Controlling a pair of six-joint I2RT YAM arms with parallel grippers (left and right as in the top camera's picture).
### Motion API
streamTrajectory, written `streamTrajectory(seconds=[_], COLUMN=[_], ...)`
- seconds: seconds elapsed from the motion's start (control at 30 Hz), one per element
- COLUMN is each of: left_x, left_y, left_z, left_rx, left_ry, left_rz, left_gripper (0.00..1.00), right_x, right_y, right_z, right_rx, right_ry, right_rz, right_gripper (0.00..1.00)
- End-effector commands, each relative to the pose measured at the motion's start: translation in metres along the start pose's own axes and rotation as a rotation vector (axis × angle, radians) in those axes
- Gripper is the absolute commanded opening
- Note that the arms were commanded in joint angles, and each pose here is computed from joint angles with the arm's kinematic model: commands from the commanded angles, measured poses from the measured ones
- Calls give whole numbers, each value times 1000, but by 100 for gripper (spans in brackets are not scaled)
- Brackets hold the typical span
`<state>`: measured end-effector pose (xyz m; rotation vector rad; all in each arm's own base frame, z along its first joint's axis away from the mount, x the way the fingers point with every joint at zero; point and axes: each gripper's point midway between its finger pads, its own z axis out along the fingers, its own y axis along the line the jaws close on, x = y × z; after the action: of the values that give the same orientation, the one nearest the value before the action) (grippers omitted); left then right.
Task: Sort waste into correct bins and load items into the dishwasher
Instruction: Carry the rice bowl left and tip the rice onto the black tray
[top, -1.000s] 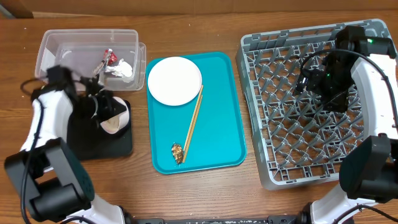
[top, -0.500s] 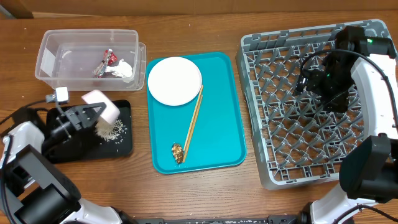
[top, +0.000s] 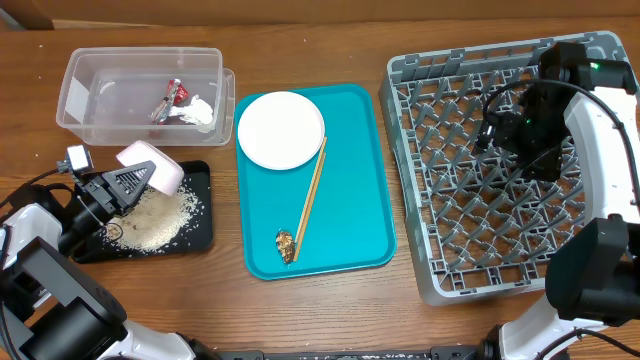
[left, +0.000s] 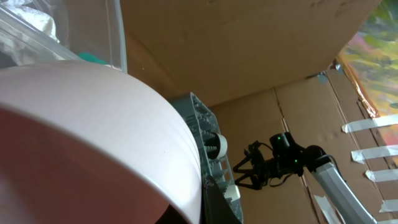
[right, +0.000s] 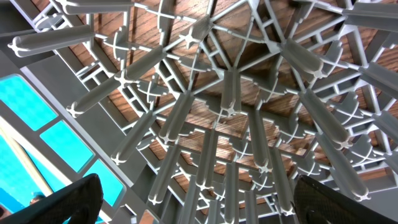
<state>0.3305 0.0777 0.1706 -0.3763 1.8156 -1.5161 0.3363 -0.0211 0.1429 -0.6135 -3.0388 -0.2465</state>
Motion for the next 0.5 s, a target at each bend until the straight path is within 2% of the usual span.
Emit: streamTrajectory(seconds=[0.0, 0.47], left_x=[-2, 3], left_y=[-12, -4], left_z=[-2, 2], left_rx=[32, -10], left_ry=[-19, 11], left_rz=[14, -20], left_gripper=[4, 4], right_x=[-2, -4], right_y=[0, 0], right_z=[-15, -15], right_rx=[-1, -3], right_ry=[-53, -60], right_rz=[-8, -10], right_gripper=[100, 100])
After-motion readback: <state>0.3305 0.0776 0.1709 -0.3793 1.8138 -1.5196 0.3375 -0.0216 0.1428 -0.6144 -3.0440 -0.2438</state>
